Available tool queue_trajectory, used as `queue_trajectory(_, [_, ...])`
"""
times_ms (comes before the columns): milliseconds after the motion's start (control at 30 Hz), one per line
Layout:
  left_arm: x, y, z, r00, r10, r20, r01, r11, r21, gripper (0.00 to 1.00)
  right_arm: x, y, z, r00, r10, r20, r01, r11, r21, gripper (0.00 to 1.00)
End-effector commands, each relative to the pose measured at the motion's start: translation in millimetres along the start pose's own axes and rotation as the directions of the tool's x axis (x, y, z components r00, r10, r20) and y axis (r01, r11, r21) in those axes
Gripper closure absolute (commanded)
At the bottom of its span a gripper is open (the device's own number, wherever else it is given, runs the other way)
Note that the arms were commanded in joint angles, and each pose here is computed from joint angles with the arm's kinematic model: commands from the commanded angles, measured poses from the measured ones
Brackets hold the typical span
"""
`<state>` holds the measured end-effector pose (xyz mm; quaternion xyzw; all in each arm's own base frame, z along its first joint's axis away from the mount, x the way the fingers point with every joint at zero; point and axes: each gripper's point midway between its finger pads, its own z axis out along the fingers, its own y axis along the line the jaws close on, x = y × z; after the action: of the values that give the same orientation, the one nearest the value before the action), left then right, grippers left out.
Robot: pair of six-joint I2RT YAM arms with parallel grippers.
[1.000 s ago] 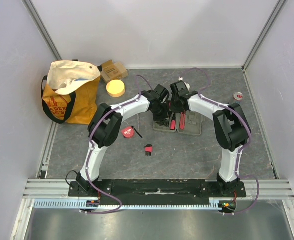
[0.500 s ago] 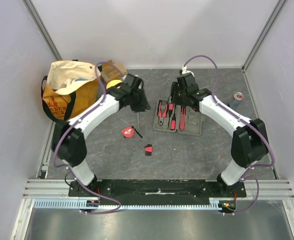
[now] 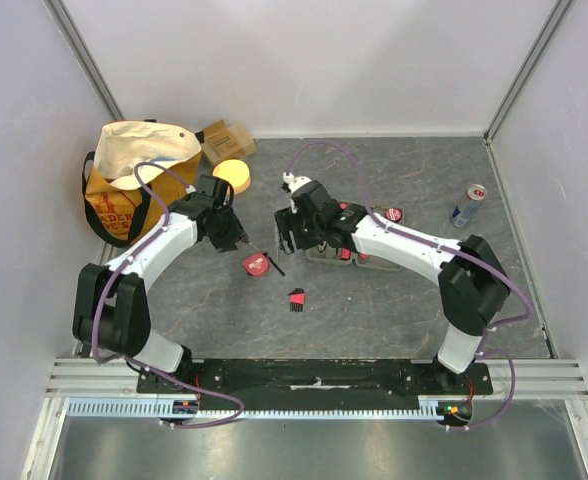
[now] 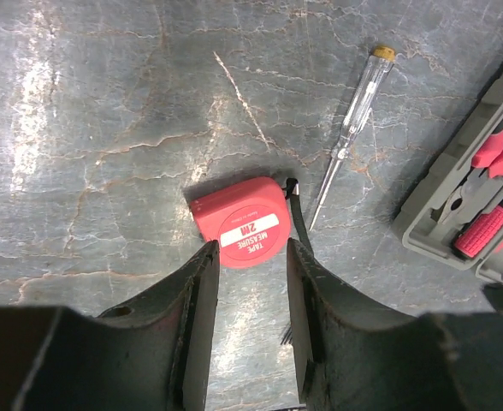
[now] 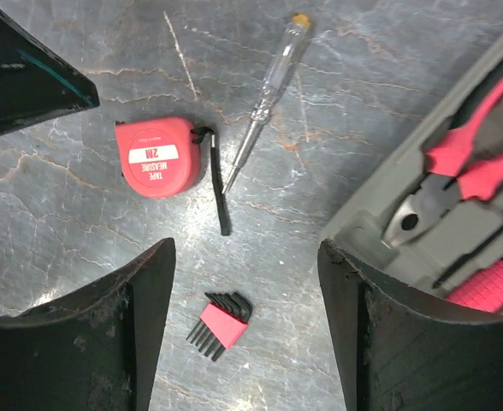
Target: Pack the tool kit
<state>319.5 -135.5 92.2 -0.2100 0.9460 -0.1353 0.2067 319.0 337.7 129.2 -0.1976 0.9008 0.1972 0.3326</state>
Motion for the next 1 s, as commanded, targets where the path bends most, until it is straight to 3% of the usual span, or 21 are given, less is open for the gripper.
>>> queue_trajectory(0, [-16,-5,-14,0.996,0.002,0.088,-0.007,0.999,0.054,0.57,-12,12,15,0.999,-0.025,0.023,0.025,1.0,0.013,0.26])
queue_trajectory(400, [-11,3,-20,0.995,0.003,0.098,-0.009,0.998,0.068,0.56,-21,-1,85,0.996,0.084,-0.001,-0.083,0.981,0.177,0.5])
queue_trajectory(633, [-3,9,-24,0.996,0.005,0.089,-0.012,0.997,0.071,0.57,-18,-14,113,0.995,0.096,-0.015,-0.088,0.959,0.269,0.56])
queue_trajectory(967, [2,13,-22,0.997,0.027,0.071,-0.032,0.997,0.072,0.57,1,-12,141,0.994,0.078,-0.073,-0.054,0.958,0.281,0.68])
